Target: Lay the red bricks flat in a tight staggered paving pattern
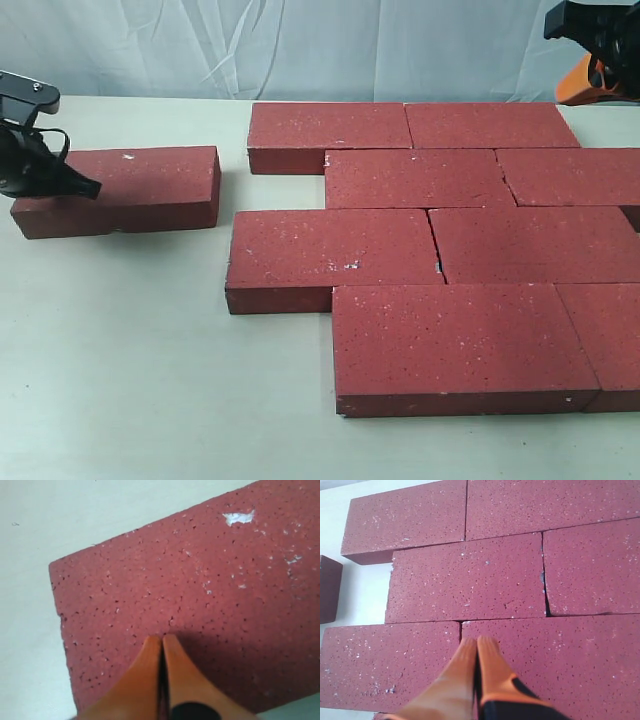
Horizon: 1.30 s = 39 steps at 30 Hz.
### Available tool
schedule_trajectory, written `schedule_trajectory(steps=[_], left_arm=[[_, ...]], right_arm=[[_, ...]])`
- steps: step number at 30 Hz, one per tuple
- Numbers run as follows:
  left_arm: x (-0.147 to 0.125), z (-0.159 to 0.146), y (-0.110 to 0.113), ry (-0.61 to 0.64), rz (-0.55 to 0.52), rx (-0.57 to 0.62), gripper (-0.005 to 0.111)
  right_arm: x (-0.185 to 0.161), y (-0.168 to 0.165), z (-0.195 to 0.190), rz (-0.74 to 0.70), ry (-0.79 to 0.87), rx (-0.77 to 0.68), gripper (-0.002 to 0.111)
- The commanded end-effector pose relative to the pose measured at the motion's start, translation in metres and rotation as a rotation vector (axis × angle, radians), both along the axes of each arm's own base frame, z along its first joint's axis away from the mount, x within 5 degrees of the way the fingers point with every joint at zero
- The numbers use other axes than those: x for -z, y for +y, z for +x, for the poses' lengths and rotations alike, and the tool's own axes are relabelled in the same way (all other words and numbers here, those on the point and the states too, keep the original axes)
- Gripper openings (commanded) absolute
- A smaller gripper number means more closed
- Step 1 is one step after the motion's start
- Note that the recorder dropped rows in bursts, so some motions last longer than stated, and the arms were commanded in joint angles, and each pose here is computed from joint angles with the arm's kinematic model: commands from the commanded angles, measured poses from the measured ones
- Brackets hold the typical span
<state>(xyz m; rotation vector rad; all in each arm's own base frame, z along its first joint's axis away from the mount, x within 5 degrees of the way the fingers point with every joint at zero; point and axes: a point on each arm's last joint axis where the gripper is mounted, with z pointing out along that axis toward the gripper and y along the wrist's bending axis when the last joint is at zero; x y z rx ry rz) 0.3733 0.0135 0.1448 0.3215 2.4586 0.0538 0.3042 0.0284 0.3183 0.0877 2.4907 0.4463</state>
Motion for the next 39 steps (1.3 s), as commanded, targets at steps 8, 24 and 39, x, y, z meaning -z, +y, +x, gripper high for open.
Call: schedule_trajectory(steps=[8,24,39], left_arm=[[-0.047,-0.003,-0.004,-0.133,-0.094,-0.086,0.000],[-0.041,0.001,-0.044,0.015,-0.350,-0.197,0.000],[-0.037,0.017,-0.085,0.093,-0.164,-0.190,0.011]], right_arm=[[0.001,-0.002,0.001,-0.005,-0.010,0.006,-0.001],[0.001,-0.002,0.002,-0.006,-0.014,0.007,-0.001],[0.001,-0.002,0.002,-0.004,-0.014,0.008,-0.001]])
